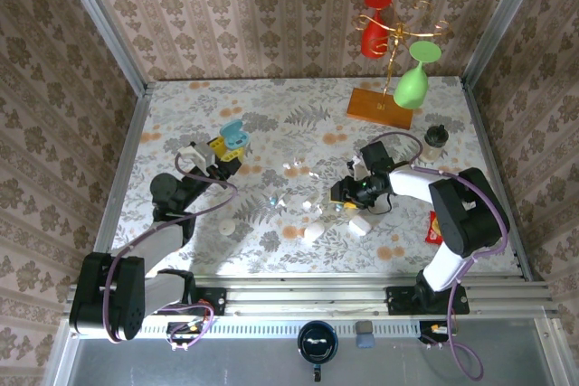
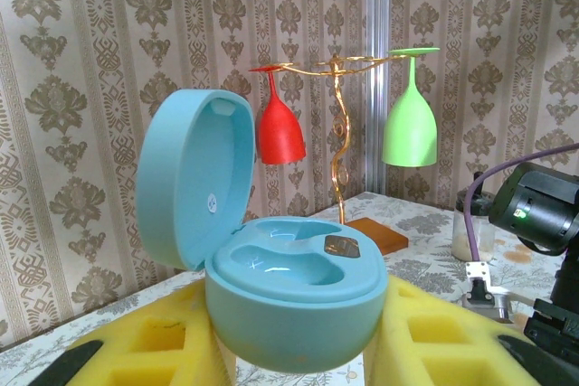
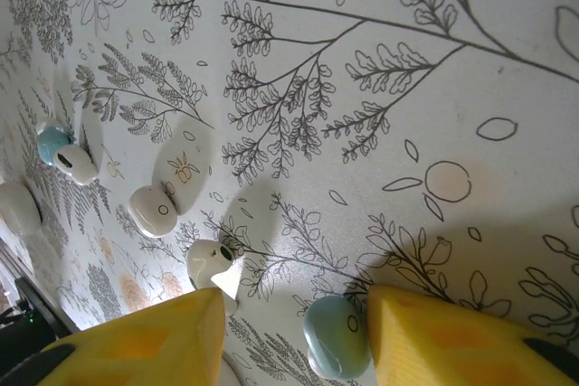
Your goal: Insert wireless bluetooth earbuds into charging case
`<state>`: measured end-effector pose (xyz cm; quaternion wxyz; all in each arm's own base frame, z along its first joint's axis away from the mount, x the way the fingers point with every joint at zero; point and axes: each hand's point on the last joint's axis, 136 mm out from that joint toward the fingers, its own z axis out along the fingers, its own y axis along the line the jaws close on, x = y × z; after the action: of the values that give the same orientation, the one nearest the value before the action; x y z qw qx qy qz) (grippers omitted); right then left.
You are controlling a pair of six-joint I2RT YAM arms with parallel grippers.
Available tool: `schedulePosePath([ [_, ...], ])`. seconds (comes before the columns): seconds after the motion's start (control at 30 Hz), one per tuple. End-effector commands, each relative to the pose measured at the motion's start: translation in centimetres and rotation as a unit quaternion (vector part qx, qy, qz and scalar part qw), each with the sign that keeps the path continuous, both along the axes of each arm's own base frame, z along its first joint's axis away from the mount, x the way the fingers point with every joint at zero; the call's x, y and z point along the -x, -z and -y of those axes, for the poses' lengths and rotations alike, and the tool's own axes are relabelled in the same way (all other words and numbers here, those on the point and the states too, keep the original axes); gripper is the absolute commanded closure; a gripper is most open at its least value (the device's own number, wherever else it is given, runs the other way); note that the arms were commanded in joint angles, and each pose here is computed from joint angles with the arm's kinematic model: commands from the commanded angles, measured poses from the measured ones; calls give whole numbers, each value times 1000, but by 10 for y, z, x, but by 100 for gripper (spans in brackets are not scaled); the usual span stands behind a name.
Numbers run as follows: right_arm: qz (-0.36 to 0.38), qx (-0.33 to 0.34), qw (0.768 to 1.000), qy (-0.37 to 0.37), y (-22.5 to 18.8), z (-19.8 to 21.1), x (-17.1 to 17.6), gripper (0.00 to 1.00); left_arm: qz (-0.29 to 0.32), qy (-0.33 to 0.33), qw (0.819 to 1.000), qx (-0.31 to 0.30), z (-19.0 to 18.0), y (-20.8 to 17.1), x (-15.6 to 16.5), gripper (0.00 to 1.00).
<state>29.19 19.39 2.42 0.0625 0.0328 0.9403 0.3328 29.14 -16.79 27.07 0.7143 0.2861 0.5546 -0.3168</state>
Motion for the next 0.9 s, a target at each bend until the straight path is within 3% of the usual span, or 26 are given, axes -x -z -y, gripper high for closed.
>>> schedulePosePath([
  [0.0, -28, -26, 999, -9, 7, -7, 15, 60, 14, 9, 1000, 7, 3, -10, 4, 76],
  [0.13, -33, -25, 999, -12, 8, -6, 19, 69, 14, 10, 1000, 7, 4, -9, 4, 76],
  [0.37, -42, -21, 999, -19, 13, -8, 21, 70, 14, 12, 1000, 9, 4, -8, 4, 76],
  [0.87, -31, 89, 995, -22, 23, -6, 9, 74, 15, 12, 1000, 10, 4, -9, 5, 76],
])
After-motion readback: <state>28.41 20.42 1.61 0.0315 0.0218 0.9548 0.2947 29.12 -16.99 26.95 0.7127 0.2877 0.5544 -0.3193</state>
